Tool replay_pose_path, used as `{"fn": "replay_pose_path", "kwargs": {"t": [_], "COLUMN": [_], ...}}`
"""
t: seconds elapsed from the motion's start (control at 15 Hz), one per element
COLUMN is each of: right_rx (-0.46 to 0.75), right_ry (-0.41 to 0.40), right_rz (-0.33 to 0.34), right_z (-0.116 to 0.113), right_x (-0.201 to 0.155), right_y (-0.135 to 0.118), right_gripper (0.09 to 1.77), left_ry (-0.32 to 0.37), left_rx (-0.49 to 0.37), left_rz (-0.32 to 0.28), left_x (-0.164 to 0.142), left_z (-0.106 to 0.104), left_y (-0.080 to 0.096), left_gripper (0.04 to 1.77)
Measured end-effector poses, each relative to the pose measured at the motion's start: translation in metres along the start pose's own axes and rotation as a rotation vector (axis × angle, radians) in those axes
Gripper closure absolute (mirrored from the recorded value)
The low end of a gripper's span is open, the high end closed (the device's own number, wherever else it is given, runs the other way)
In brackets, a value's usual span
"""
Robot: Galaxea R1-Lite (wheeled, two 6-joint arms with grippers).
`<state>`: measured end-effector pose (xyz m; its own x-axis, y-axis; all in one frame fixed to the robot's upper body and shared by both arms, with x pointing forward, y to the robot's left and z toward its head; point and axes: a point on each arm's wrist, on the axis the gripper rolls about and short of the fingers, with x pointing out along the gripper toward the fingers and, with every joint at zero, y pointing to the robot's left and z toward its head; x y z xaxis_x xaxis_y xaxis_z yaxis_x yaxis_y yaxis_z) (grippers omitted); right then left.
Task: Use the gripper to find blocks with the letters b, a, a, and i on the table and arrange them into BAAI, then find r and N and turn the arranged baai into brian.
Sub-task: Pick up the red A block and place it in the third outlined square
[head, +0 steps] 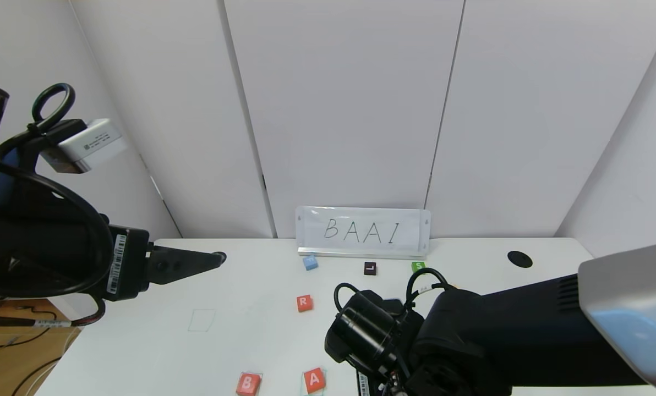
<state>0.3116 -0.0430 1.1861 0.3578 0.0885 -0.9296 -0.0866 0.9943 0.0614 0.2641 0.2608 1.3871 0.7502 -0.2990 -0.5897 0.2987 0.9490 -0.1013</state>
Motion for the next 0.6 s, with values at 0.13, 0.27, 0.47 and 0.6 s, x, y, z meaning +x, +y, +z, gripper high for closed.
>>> {"fn": "replay_pose_path", "kwargs": {"t": [0.13, 0.27, 0.47, 0.6], "right_rx": [-0.007, -0.004, -0.013, -0.031], "right_ry": [0.002, -0.012, -0.005, 0.003], "right_rz": [-0.006, 0.009, 0.002, -0.008], "right_z": [-0.002, -0.001, -0.003, -0.004], "right_x": [0.004, 0.010, 0.021, 0.027], "right_y": [0.002, 0.005, 0.006, 0.005], "right_gripper": [1.33, 1.33, 1.33, 1.33], "left_ry": [-0.004, -0.006, -0.008, -0.008], "left_rx": [0.000, 0.001, 0.001, 0.002], "left_rz": [-0.001, -0.002, -0.003, -0.004], "left_x": [-0.001, -0.002, -0.003, -0.003], "left_z": [0.000, 0.000, 0.000, 0.000], "left_y": [0.000, 0.000, 0.000, -0.001], "left_gripper": [0.09, 0.09, 0.09, 0.09]}}
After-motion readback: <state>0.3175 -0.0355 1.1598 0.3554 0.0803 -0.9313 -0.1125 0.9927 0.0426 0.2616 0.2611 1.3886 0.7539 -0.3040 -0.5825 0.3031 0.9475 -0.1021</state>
